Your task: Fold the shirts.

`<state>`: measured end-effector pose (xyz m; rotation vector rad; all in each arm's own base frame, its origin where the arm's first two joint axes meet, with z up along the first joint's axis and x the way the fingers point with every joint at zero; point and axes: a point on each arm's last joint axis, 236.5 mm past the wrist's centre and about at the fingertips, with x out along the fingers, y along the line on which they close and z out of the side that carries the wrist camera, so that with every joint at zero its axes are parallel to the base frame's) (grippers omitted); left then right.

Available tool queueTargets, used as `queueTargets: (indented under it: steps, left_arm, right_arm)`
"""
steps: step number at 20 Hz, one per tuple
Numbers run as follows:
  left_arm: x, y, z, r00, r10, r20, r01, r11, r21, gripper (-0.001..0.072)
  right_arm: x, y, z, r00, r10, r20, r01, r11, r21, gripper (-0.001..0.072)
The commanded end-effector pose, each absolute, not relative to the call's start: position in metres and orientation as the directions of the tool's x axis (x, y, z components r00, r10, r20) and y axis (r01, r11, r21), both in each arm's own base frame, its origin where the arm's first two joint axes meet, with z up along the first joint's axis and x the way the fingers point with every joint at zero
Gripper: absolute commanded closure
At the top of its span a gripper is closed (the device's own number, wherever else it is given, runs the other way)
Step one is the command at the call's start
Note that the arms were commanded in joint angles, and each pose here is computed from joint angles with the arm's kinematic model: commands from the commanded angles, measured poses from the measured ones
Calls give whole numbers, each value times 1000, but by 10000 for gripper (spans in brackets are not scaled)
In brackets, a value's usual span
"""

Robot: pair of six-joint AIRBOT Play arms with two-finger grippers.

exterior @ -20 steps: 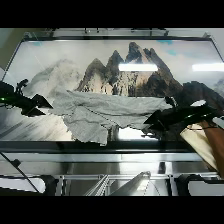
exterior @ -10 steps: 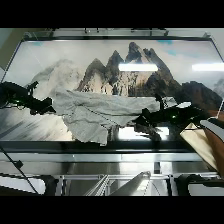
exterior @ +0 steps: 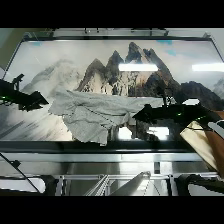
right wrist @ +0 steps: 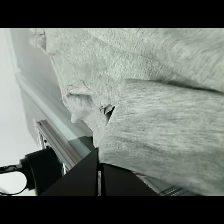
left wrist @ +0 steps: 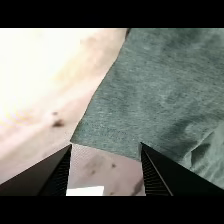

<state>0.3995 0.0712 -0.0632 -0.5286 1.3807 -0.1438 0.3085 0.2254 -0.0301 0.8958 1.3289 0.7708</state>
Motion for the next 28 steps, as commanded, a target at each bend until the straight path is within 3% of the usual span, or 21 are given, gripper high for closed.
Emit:
queueTargets:
  steps: [1, 6, 15, 16, 18, 19, 22, 25, 26, 28]
  left_arm:
    - [414, 86, -42, 295, -514, -805, -194, 793, -577, 262]
    - [415, 77, -77, 168, -628, -760, -192, 735, -650, 263]
    - [412, 18, -131, 3, -710, -704, -220, 686, -693, 295]
    - [409, 9, -128, -25, -717, -697, -205, 686, -698, 320]
    - [397, -9, -118, -97, -738, -667, -156, 674, -722, 638]
    - [391, -17, -110, -128, -745, -654, -122, 667, -735, 685]
    - [404, -51, -32, -56, -830, -556, 26, 555, -831, 686]
    - [409, -86, 124, 132, -919, -372, 350, 395, -849, 685]
    - [396, -96, 181, 190, -925, -329, 470, 380, -797, 685]
    - [357, -116, 284, 331, -907, -262, 666, 421, -616, 684]
  right_arm:
    - [306, 227, -29, 90, 883, -460, 30, 460, 888, 698]
    - [307, 227, -28, 92, 884, -458, 31, 457, 889, 698]
    - [305, 228, -27, 86, 886, -455, 27, 454, 891, 697]
    - [305, 228, -27, 86, 887, -455, 27, 454, 891, 697]
    - [304, 229, -26, 81, 889, -450, 26, 450, 893, 698]
    - [301, 230, -22, 71, 897, -436, 25, 435, 900, 697]
    - [289, 244, 37, 15, 973, -230, -71, 230, 970, 698]
    - [275, 236, 157, -31, 999, 34, -332, -42, 942, 698]
    - [272, 227, 200, -10, 996, 84, -452, -79, 888, 698]
    - [258, 206, 284, 56, 990, 129, -691, -55, 720, 698]
